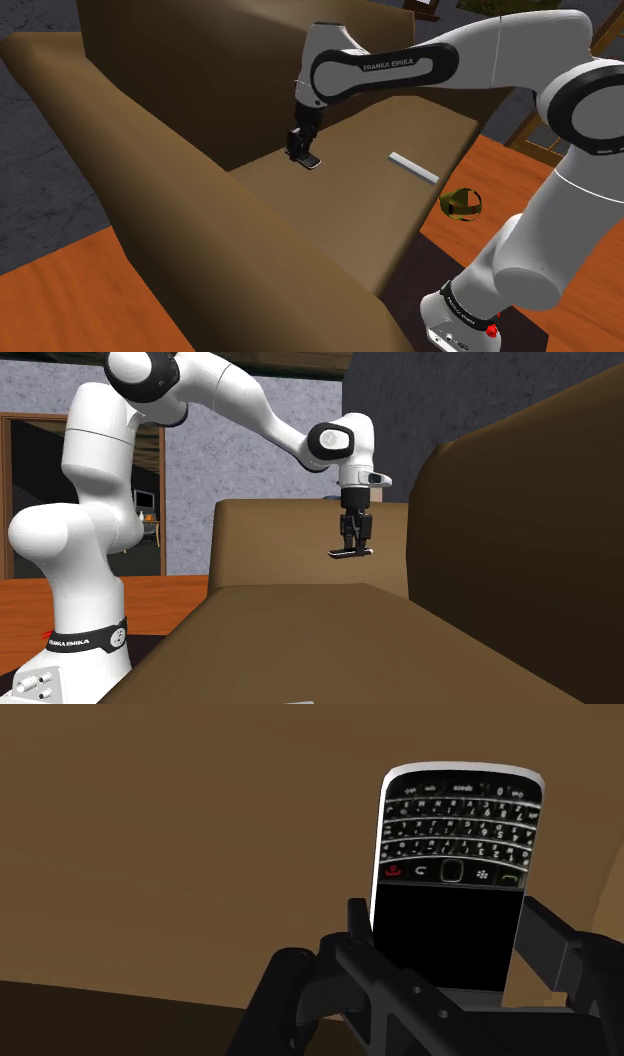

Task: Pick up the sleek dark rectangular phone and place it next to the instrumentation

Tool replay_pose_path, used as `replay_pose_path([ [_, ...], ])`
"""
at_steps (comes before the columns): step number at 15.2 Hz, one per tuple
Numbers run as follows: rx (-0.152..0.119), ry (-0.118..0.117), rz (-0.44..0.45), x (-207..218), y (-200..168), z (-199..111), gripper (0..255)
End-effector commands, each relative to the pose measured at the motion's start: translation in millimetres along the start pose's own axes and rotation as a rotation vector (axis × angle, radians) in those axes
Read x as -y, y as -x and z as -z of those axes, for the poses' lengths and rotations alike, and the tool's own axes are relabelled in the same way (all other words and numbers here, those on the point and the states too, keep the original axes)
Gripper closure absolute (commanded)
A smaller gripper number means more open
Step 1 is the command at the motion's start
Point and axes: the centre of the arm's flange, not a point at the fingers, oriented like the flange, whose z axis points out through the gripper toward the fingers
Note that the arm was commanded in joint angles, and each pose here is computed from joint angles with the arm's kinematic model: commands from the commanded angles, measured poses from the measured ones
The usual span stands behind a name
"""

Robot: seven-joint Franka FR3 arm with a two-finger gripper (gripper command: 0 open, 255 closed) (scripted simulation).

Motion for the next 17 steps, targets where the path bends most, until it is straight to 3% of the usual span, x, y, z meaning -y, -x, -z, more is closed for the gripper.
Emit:
replay_pose_path([
  [1,0.000,0.000,0.001,-23,12,1,255],
  [17,0.000,0.000,0.001,-206,118,17,255],
])
